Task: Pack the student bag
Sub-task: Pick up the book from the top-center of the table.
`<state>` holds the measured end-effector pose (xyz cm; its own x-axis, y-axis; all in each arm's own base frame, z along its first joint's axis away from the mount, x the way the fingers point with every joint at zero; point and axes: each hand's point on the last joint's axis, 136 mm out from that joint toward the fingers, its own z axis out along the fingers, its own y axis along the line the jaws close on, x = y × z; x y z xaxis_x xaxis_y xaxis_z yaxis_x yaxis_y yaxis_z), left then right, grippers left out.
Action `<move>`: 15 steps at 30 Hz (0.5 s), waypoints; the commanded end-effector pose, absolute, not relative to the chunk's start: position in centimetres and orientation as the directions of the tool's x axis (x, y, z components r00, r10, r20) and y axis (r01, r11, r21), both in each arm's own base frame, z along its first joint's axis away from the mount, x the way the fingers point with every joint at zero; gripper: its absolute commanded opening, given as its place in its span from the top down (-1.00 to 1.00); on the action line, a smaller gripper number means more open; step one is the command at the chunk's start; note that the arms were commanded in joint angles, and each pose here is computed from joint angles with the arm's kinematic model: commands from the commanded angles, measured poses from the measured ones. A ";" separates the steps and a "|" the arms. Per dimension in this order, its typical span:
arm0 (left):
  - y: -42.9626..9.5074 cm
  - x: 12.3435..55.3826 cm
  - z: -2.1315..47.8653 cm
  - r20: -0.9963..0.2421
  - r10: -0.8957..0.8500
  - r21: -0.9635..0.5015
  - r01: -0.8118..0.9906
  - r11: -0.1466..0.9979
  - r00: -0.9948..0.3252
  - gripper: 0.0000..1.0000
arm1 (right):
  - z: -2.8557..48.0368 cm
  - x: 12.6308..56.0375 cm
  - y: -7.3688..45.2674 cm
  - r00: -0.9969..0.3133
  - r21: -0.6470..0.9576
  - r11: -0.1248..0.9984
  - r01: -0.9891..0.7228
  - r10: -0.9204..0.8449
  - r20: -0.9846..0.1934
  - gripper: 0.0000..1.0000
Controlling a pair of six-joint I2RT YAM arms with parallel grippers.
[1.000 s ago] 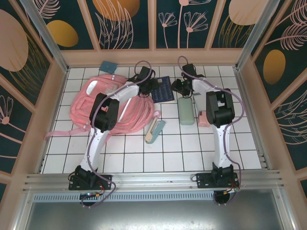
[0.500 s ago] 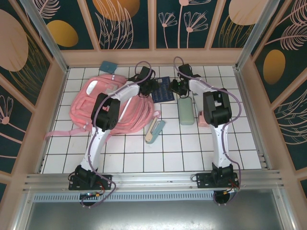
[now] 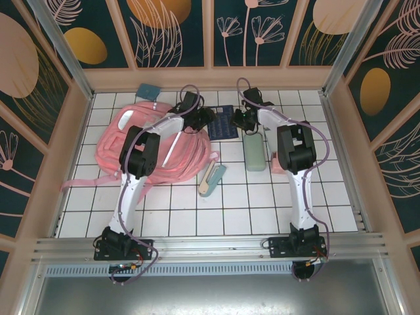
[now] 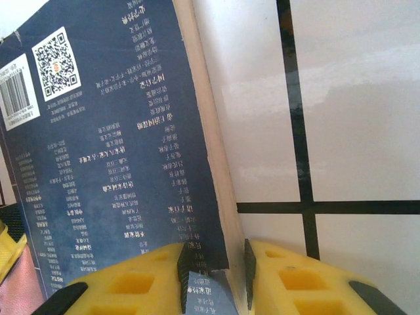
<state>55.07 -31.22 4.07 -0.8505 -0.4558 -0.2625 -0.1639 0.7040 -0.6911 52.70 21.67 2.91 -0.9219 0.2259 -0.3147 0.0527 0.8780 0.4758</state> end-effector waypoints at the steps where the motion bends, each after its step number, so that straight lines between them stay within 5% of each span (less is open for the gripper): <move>1: -37.5 53.0 11.4 -0.276 -0.346 -0.865 0.075 0.495 -0.897 0.07 | 2.2 50.4 26.0 -0.961 0.556 0.831 -0.003 0.151 -0.231 0.38; 5: -37.7 52.4 13.5 -0.283 -0.339 -0.899 0.125 0.419 -0.897 0.09 | 2.5 50.7 25.6 -0.957 0.558 0.830 0.005 0.165 -0.237 0.38; 15: -37.7 51.4 10.8 -0.236 -0.284 -0.895 0.093 0.437 -0.929 0.07 | 2.8 51.2 24.6 -0.953 0.567 0.823 0.023 0.190 -0.237 0.37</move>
